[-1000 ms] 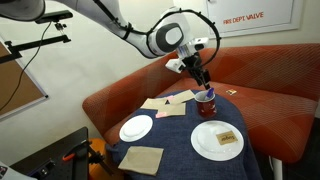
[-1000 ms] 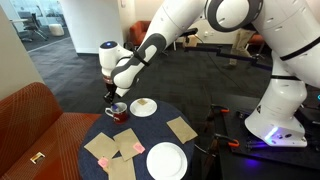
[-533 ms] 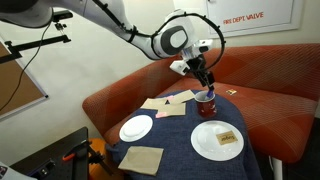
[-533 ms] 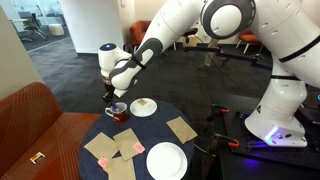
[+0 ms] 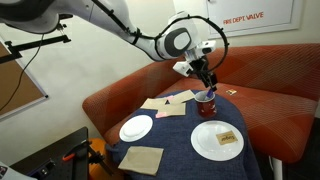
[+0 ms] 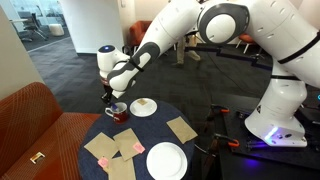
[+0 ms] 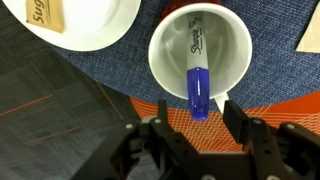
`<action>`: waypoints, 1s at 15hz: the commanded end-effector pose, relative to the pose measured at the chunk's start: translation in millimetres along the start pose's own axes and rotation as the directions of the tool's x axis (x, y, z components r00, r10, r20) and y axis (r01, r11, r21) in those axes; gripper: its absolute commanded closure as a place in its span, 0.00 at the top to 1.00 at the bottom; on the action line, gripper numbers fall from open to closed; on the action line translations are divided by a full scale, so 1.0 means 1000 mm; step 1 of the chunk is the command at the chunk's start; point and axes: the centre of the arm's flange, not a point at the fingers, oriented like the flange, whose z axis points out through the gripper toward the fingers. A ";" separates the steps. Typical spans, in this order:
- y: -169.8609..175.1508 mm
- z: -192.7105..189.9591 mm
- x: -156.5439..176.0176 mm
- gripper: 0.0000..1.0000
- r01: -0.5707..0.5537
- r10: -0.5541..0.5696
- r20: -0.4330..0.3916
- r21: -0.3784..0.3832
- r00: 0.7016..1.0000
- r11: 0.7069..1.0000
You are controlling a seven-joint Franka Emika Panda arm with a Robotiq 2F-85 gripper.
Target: Remove the blue marker from the red mug
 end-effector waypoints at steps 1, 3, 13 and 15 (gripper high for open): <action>-0.002 0.003 0.015 0.61 -0.033 0.033 0.014 0.000 0.999 0.999; -0.002 0.004 0.015 0.56 -0.037 0.037 0.018 0.001 0.999 0.999; -0.004 0.010 0.012 0.10 -0.037 0.038 0.043 -0.002 0.998 0.999; -0.004 0.006 0.011 0.03 -0.035 0.035 0.038 -0.003 0.999 0.999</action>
